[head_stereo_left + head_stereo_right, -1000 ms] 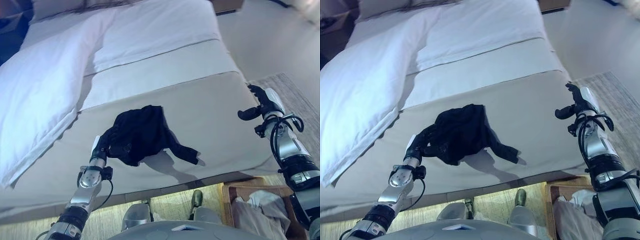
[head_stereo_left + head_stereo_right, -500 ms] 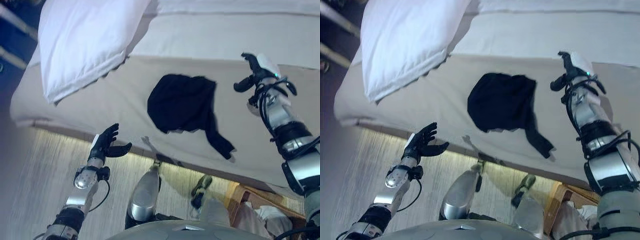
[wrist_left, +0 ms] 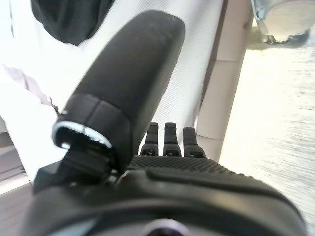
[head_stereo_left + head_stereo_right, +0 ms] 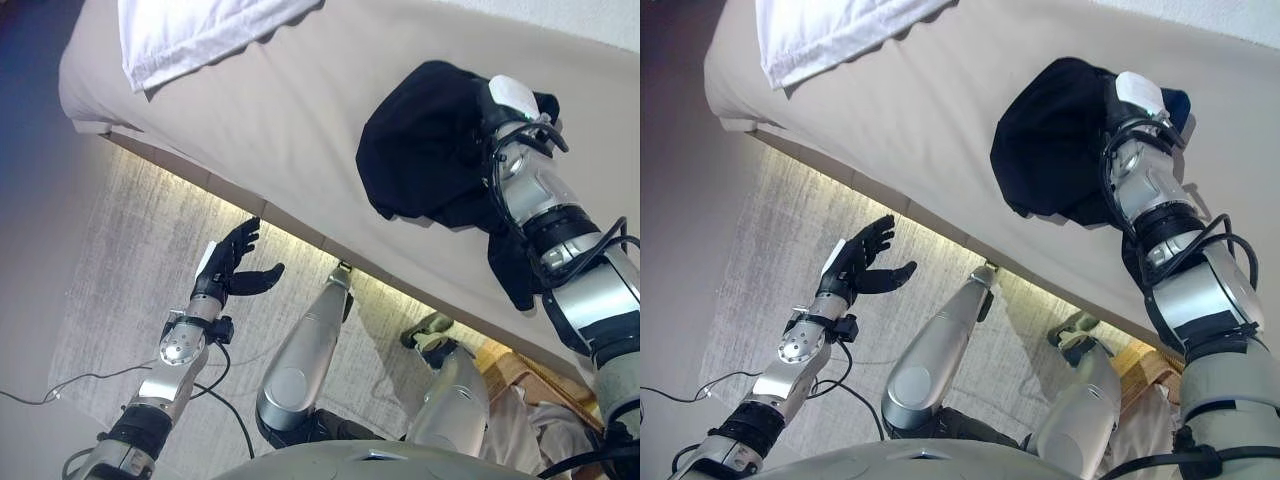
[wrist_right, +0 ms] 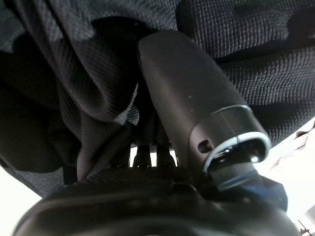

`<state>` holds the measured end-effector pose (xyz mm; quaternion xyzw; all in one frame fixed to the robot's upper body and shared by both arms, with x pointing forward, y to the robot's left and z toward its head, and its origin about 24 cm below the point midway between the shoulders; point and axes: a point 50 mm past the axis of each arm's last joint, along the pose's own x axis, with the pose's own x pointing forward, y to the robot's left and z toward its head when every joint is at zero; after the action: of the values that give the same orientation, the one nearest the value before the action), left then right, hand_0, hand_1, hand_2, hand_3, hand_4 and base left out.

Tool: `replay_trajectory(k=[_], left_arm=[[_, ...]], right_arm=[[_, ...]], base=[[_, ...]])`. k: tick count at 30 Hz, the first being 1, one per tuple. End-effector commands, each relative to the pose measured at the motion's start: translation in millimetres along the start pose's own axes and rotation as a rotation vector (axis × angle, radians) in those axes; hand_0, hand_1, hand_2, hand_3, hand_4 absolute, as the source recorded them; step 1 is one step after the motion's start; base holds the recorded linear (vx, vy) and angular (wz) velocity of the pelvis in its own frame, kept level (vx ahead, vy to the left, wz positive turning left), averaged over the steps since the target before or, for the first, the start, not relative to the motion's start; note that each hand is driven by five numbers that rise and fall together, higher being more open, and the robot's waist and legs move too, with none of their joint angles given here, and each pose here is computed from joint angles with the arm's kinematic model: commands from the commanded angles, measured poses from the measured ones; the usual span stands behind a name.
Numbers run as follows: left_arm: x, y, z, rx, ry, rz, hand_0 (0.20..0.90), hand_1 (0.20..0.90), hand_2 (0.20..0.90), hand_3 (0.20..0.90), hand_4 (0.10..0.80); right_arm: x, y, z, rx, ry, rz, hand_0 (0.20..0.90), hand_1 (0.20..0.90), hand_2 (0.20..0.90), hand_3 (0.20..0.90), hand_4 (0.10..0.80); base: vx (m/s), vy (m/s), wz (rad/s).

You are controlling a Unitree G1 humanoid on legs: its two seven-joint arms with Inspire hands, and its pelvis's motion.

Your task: Pick up the clothes from the bed and place them into the basket

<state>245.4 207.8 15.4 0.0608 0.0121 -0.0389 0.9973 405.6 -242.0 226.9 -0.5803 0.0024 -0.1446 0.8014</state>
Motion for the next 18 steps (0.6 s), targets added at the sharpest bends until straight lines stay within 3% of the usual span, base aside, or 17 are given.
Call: replay_trajectory(k=[1, 7, 8, 9, 10, 12, 18], left_arm=[[-2.8, 6.6, 30.4, -0.027, -0.18, 0.032, 0.9, 0.9, 0.9, 0.9, 0.8], [-3.7, 2.1, 33.7, -0.037, -0.186, 0.028, 0.9, 0.9, 0.9, 0.9, 0.8], [-4.0, 2.3, 33.8, -0.037, -0.188, 0.027, 0.9, 0.9, 0.9, 0.9, 0.8], [-3.7, 3.1, 34.9, -0.038, -0.19, 0.028, 0.9, 0.9, 0.9, 0.9, 0.8], [-3.4, 3.5, 35.6, -0.04, -0.192, 0.027, 0.9, 0.9, 0.9, 0.9, 0.8], [-3.4, 5.1, 37.6, -0.036, -0.193, 0.023, 0.9, 0.9, 0.9, 0.9, 0.8], [-3.8, 4.8, 38.6, -0.029, -0.202, 0.02, 0.9, 0.9, 0.9, 0.9, 0.8]], right_arm=[[6.2, -24.2, 11.6, -0.074, -0.026, -0.059, 0.9, 0.9, 0.9, 0.9, 0.8], [7.5, -12.0, -3.3, -0.061, 0.056, 0.033, 0.9, 0.9, 0.9, 0.9, 0.8], [7.6, -10.5, -5.2, -0.05, 0.067, 0.049, 0.827, 0.827, 0.827, 0.815, 0.715], [7.8, -10.1, -5.7, -0.046, 0.073, 0.058, 0.58, 0.58, 0.58, 0.527, 0.427], [7.9, -10.0, -6.3, -0.039, 0.08, 0.066, 0.467, 0.467, 0.467, 0.395, 0.295], [8.2, -7.5, -8.6, 0.001, 0.096, 0.089, 0.3, 0.3, 0.3, 0.2, 0.1], [8.0, -5.5, -12.7, 0.056, 0.09, 0.092, 0.3, 0.3, 0.3, 0.2, 0.1]], base=[[-0.042, 0.01, -0.04], [-0.01, 0.004, -0.01], [0.0, 0.0, 0.0], [0.0, 0.0, 0.0], [0.0, 0.0, 0.0], [0.0, 0.0, 0.0], [-0.019, -0.012, -0.05]])
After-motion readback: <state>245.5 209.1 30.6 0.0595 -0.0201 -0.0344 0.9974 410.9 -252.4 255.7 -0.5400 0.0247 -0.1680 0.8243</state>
